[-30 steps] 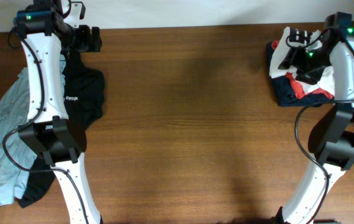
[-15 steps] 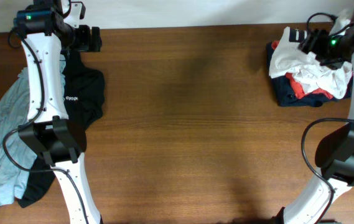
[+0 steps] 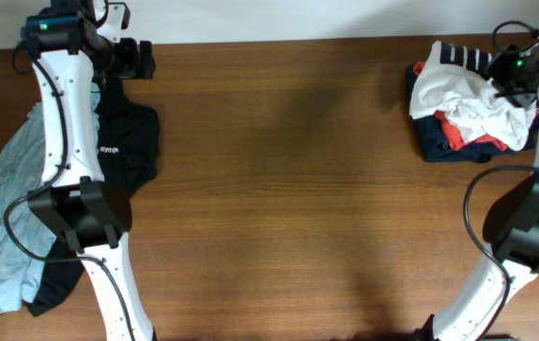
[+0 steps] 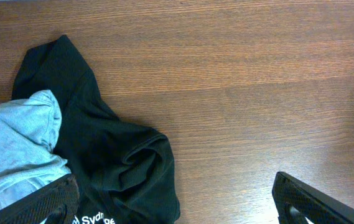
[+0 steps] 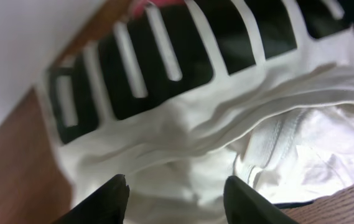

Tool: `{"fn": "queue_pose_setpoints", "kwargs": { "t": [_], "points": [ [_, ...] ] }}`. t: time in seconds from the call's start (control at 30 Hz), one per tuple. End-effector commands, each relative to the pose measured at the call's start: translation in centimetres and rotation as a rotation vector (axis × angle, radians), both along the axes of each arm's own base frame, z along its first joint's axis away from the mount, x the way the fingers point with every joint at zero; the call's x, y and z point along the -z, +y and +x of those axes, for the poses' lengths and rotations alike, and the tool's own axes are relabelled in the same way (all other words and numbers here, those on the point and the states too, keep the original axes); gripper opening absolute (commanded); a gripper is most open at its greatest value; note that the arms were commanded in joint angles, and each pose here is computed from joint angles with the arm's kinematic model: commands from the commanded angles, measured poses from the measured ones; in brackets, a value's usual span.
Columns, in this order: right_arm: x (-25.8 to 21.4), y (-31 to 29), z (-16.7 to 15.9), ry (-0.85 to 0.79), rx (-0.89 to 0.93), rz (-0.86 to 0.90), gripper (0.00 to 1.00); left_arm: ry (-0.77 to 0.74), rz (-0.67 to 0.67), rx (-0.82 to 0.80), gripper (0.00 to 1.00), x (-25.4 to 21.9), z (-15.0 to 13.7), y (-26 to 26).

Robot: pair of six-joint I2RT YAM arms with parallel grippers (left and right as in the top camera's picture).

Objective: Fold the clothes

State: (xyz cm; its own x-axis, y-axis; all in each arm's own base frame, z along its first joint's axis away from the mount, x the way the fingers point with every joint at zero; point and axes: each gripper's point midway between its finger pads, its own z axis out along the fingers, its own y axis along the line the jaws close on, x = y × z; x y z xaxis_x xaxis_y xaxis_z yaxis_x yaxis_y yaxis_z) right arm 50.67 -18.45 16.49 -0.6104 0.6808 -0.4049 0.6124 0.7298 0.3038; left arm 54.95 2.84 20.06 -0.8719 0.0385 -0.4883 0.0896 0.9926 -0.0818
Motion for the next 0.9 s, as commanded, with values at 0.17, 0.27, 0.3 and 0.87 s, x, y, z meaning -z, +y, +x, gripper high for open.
{"fn": "queue_pose_setpoints", "kwargs": {
  "t": [0.17,0.27,0.3,0.87],
  "points": [
    [3.2,-1.2,0.8,0.038,0.059,0.001,0.52,-0.034,-0.004,-0.003,0.99,-1.7,-0.3,-0.3],
    [3.3,-1.4,1.3,0.020,0.058,-0.005,0.52,-0.034,-0.004,-0.002,0.99,-1.7,-0.3,-0.3],
    [3.3,-1.5,1.6,0.012,0.059,-0.008,0.52,-0.034,-0.004,-0.002,0.99,-1.7,-0.3,-0.3],
    [2.1,-0.7,2.2,-0.042,0.032,0.049,0.52,-0.034,-0.004,-0.002,0.99,-1.7,-0.2,-0.3]
  ]
}}
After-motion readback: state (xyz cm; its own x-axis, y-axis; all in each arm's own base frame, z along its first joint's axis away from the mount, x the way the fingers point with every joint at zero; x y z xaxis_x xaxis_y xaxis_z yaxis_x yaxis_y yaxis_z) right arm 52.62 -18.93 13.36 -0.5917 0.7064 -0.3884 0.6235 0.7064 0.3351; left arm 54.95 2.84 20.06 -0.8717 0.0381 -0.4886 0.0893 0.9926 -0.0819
